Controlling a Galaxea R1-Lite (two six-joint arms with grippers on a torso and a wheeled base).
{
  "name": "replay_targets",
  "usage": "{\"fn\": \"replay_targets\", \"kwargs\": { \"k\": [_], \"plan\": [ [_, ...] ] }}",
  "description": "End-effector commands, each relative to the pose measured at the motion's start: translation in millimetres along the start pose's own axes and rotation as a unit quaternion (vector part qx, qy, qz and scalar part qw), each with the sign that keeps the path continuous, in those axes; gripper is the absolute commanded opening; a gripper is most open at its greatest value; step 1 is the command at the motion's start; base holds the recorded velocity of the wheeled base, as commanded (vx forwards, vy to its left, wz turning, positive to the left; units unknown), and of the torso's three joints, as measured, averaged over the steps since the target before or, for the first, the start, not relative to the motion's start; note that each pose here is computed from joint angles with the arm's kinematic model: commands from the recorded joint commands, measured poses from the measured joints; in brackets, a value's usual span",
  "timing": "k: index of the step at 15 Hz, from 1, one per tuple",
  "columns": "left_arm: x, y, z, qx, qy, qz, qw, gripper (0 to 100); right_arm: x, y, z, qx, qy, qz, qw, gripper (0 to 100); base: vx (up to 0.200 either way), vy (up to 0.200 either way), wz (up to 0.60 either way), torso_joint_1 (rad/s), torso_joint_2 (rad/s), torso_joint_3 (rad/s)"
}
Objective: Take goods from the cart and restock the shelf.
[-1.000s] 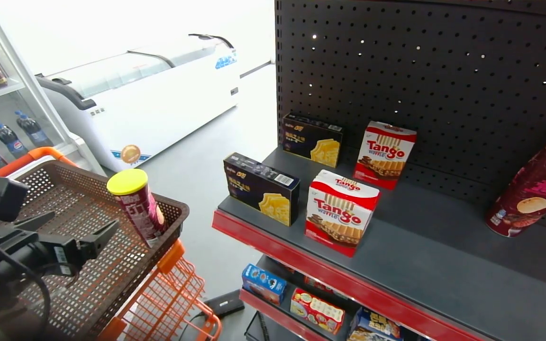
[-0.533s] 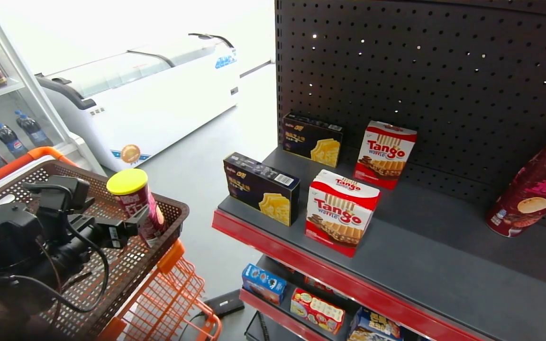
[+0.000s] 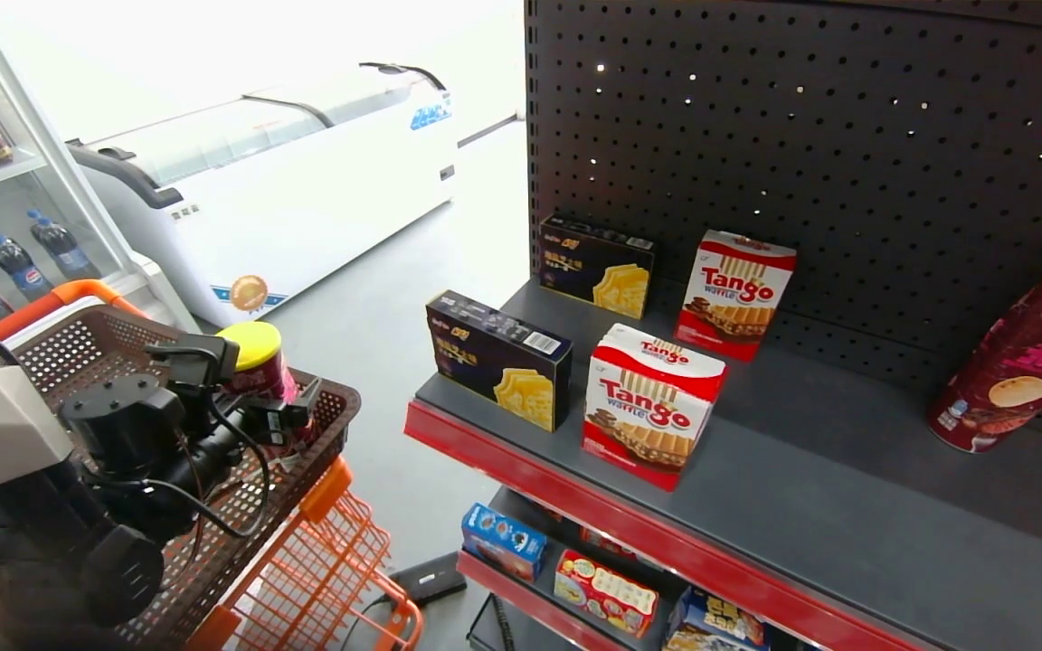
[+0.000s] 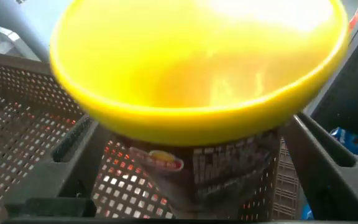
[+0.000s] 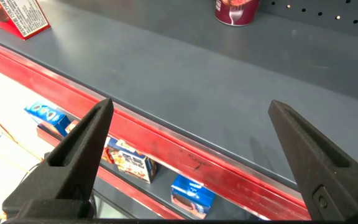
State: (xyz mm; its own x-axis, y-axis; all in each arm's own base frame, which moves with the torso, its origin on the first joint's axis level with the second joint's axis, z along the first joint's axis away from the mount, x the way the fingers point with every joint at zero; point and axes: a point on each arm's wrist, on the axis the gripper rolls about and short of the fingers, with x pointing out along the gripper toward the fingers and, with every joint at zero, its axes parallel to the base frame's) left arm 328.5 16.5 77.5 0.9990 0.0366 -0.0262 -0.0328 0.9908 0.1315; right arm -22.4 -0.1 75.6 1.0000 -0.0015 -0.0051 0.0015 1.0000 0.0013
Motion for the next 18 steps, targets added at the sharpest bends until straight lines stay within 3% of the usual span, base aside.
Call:
{"fn": "replay_targets", "kwargs": {
  "k": [1,4,5,7,10,13,15,16,18],
  "plan": [
    [13,-2.0,-10.7,0.0,0.004,-0.002,1.0,100,0,0,0,0.0,0.001,0.0,1.0,100,0.0,0.0,0.0,0.0,0.0,0.0],
    [30,-3.7,-12.3,0.001,-0.012,-0.002,0.9999,100,0,0,0,0.0,0.001,0.0,1.0,100,0.0,0.0,0.0,0.0,0.0,0.0],
    [35,-5.8,-11.6,0.0,-0.018,-0.004,0.9998,0,0,0,0,0.0,0.001,0.0,1.0,100,0.0,0.0,0.0,0.0,0.0,0.0],
    [41,-7.4,-7.0,0.001,-0.034,-0.005,0.9994,0,0,0,0,0.0,0.001,0.0,1.0,100,0.0,0.0,0.0,0.0,0.0,0.0],
    [41,-7.3,-6.2,0.012,-0.035,-0.004,0.9993,0,0,0,0,0.0,0.001,0.0,1.0,100,0.0,0.0,0.0,0.0,0.0,0.0],
    [40,-7.6,3.0,0.012,-0.047,-0.001,0.9988,0,0,0,0,0.0,0.001,0.0,1.0,100,0.0,0.0,0.0,0.0,0.0,0.0],
    [42,-3.3,41.1,0.011,-0.109,0.017,0.9938,0,0,0,0,0.0,0.001,0.0,1.0,100,0.0,0.0,0.0,0.0,0.0,0.0],
    [44,-0.5,62.7,0.013,-0.127,0.019,0.9916,0,0,0,0,0.0,0.001,0.0,1.0,100,0.0,0.0,0.0,0.0,0.0,0.0],
    [39,4.4,101.3,0.024,-0.124,0.014,0.9919,0,0,0,0,0.0,0.001,0.0,1.0,100,0.0,0.0,0.0,0.0,0.0,0.0]
  ]
}}
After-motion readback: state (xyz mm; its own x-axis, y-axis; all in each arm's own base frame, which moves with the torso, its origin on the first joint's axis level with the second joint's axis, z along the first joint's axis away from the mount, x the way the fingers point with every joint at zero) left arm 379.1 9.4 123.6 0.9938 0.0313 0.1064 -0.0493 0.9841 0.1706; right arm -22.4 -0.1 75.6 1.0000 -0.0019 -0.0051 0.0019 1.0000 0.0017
